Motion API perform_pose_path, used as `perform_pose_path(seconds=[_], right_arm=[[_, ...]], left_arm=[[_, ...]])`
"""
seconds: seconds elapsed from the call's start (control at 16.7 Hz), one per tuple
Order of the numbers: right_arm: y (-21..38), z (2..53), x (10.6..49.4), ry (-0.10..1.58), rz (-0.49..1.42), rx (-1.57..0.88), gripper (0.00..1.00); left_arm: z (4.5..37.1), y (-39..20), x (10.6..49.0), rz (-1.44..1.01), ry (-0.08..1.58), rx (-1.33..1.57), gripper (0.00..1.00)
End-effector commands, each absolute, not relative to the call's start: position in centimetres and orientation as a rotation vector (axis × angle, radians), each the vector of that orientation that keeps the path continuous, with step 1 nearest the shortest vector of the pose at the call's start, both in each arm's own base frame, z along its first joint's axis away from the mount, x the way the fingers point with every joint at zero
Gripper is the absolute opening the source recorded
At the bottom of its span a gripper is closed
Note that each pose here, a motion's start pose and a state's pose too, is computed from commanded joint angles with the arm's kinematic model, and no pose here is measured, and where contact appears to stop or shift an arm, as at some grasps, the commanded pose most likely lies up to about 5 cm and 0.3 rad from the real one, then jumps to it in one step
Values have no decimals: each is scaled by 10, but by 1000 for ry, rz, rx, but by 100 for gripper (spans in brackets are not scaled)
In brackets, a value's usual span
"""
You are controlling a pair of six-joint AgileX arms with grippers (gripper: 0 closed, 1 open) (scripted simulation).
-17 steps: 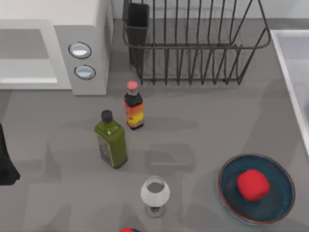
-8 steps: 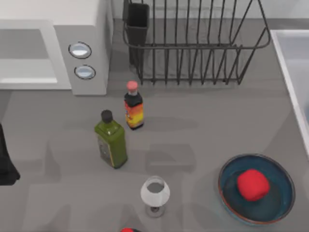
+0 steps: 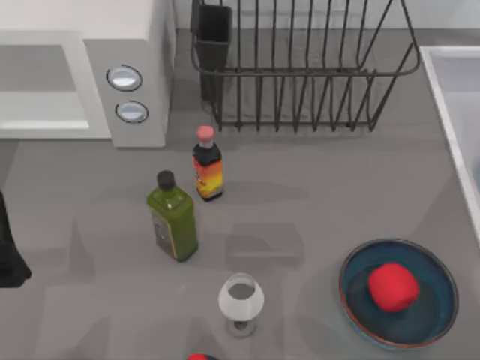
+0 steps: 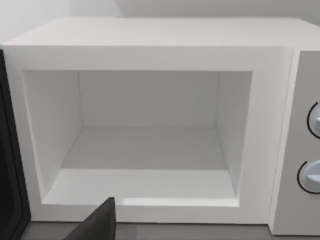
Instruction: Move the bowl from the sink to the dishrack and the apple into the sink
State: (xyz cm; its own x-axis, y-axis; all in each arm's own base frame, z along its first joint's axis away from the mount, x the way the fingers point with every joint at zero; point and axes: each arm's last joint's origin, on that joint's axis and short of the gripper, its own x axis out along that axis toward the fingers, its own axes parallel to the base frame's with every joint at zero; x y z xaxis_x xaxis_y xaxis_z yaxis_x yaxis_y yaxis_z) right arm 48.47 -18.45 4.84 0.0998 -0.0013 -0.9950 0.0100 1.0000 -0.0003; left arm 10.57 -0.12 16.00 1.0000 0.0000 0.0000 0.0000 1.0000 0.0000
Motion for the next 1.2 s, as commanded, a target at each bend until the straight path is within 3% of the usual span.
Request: perform_pose_path(seconds=[0.54,1.2], right_arm=[[-185,48,485,1471,-8,7,2],[-185,56,483,1468,-8,6,0]], left_arm=[[160,-1,106,0,0,0,100],[160,-1,106,0,0,0,100]])
